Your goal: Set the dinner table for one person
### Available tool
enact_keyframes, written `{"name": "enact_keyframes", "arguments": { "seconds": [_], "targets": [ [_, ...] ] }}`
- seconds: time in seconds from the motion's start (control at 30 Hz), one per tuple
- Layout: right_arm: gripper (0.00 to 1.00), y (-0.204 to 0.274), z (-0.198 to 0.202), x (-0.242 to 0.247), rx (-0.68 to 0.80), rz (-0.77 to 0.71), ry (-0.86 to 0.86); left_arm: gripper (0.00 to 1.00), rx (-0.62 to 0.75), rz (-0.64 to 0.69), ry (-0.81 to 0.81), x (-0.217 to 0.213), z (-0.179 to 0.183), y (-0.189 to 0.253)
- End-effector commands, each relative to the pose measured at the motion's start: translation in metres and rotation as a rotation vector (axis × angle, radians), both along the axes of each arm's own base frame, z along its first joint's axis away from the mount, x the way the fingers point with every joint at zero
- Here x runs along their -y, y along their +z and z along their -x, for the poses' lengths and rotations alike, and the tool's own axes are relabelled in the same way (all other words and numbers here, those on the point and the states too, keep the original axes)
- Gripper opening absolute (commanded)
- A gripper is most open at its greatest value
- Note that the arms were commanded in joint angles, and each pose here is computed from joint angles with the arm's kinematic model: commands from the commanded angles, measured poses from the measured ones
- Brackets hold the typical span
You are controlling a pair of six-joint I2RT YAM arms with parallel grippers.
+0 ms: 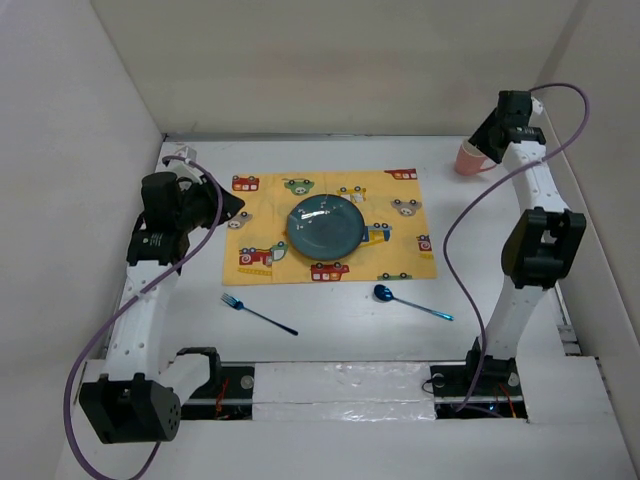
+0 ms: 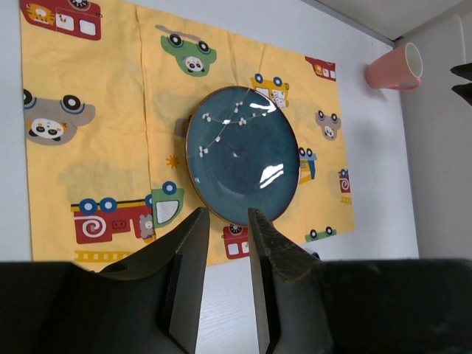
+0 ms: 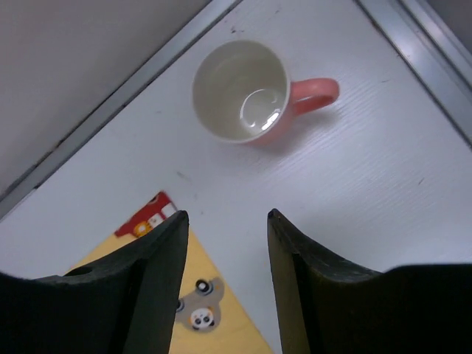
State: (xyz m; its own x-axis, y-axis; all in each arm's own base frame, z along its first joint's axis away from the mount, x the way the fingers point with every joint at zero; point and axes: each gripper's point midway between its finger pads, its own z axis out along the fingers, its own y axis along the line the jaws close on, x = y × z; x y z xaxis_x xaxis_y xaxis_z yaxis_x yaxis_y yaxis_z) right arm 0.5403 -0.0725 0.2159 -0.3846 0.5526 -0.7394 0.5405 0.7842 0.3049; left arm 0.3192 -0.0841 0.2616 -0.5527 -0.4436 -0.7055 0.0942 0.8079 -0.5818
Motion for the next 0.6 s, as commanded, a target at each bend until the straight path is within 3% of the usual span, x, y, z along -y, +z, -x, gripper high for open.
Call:
{"name": "enact_keyframes", "arguments": {
  "seconds": [0.0,0.17,0.3,0.57],
  "targets": [
    [0.55,-0.002,0.002,0.041,-0.048,0.062,-0.126,0.25,0.04,0.005,-0.014,0.003,0.0,0.007],
    [0.61,-0.019,-0.021,0.054,-0.065,0.05,-0.135,0.25,0.019,0.001,-0.018,0.003,-0.007,0.002],
    [0.61,-0.01,-0.035,0.059,-0.029,0.042,-0.139,0.24,0.003,0.003,-0.024,0.003,-0.012,-0.002],
    [0.62,-0.039,-0.047,0.054,-0.036,-0.04,-0.13,0.24,-0.019,-0.006,-0.018,0.002,-0.015,-0.012]
  ]
}}
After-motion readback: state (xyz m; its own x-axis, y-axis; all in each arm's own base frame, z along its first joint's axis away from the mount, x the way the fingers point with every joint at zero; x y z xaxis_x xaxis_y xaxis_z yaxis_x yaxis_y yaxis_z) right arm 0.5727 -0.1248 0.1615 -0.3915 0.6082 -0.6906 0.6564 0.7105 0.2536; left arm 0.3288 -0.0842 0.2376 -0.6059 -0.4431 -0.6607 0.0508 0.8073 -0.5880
